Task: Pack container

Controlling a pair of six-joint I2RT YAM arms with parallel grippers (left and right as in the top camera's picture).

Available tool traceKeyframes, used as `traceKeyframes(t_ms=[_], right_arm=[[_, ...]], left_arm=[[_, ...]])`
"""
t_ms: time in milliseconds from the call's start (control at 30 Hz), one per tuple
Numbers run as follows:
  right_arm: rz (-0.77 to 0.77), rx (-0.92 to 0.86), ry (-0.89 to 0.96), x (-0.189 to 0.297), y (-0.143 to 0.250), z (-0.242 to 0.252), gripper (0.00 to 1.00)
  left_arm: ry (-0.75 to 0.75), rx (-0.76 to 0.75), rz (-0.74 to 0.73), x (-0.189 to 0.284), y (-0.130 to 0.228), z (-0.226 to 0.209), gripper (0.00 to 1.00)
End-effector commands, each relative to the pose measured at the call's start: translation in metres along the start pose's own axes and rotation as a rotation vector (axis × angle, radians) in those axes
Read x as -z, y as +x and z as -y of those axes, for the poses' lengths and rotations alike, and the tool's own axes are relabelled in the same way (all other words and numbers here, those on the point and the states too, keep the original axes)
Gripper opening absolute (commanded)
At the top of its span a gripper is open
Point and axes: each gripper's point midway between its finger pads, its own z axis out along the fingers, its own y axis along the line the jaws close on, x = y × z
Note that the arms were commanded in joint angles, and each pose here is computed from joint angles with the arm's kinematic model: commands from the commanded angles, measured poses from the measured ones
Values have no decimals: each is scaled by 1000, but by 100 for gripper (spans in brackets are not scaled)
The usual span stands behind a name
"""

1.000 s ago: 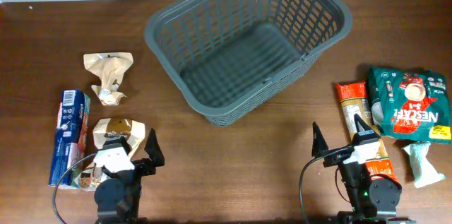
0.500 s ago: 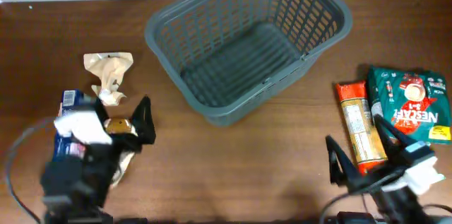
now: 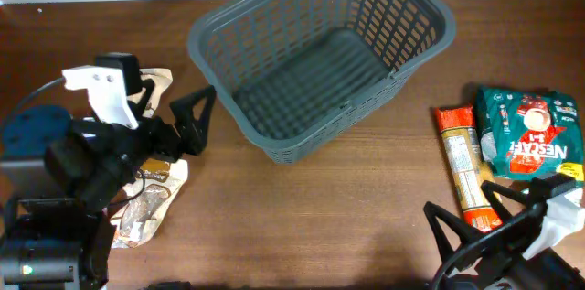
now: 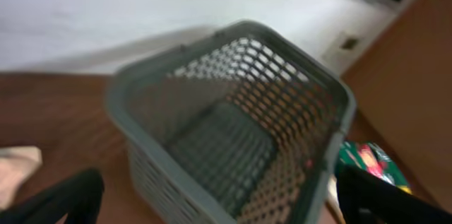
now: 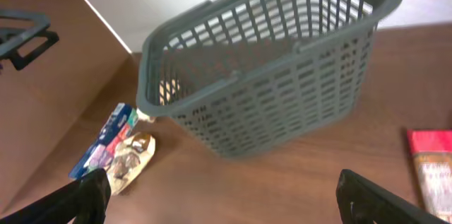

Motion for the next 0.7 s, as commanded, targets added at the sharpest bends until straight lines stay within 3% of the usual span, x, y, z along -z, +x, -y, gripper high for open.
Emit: traceKeyframes(t_ms=[0,133,267,400,500,567,600,667], right_arm=[[-8,7,-53,1,0,-10,99],[22,30,-104,3,-8,-20,85],[36,-2,-110,5,-22,-24,70],[-2,-30,-155,-2,-48,-32,62],[-38,-55,-156,-10,-70,-32,49],[-57,-69,-152,-15,-83,-31,41],[-71,-77,-145,-24,-98,-28,31],[-80,-83,-136,-34,-111,-23,19]], left_arm=[[83,-10,-27,4,4,17,99],[213,-22,-36,7,5,39,100],[382,-47,-23,15,-1,69,70],[489,-79,-48,19,-4,103,65],[584,-125,-61,24,-9,136,59],[624,-152,-67,25,-12,156,48],[633,-171,-74,20,-10,171,34],[612,-174,-87,11,-5,180,16]])
